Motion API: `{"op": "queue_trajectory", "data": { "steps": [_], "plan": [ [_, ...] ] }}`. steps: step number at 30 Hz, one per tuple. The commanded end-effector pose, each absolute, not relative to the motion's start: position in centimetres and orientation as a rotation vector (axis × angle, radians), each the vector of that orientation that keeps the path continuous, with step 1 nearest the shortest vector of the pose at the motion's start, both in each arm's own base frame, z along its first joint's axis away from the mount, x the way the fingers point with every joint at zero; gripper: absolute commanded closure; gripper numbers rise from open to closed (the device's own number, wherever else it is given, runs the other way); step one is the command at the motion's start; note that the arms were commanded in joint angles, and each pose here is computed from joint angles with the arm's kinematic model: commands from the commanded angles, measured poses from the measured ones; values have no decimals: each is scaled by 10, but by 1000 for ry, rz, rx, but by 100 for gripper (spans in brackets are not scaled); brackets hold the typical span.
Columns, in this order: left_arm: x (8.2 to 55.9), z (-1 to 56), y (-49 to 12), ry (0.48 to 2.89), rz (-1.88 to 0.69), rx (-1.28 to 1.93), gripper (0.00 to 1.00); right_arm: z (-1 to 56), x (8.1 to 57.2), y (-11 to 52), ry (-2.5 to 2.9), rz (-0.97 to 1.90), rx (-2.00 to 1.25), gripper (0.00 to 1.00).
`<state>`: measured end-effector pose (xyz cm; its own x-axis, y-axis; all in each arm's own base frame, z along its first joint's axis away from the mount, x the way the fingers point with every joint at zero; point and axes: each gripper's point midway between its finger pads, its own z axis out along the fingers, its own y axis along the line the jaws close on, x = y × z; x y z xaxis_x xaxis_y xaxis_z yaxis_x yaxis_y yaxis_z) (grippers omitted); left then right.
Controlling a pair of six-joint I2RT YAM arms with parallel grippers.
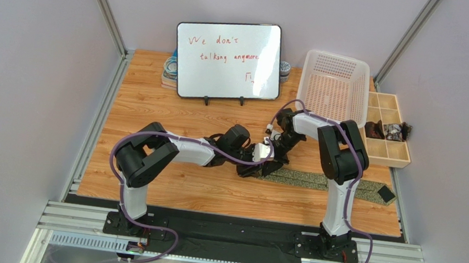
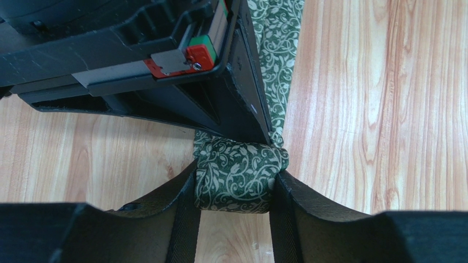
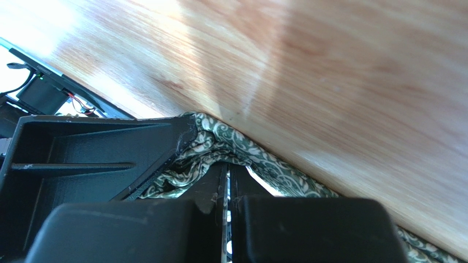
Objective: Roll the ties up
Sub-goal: Roll the tie at the center of the board.
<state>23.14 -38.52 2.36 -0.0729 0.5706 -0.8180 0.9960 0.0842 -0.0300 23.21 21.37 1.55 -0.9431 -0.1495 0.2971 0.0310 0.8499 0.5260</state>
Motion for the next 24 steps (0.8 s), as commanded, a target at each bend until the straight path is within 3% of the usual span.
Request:
{"op": "queue_trajectory", "data": {
  "steps": [1, 4, 10, 18, 24],
  "plan": [
    [229, 21, -398, 1702, -835, 1588, 62, -25, 255, 246, -2834, -856, 253, 100],
    [226, 3, -382, 1779, -744, 1663, 74, -19, 255, 245, -2832, -871, 283, 100],
    [210, -27, -344, 1900, -628, 1822, 83, 22, 264, 240, -2835, -987, 296, 100],
    [205, -44, -328, 2020, -564, 1878, 85, 58, 261, 224, -2790, -1093, 266, 76],
    [204, -49, -325, 2039, -557, 1883, 86, 76, 259, 207, -2783, -1142, 233, 68]
  ]
}}
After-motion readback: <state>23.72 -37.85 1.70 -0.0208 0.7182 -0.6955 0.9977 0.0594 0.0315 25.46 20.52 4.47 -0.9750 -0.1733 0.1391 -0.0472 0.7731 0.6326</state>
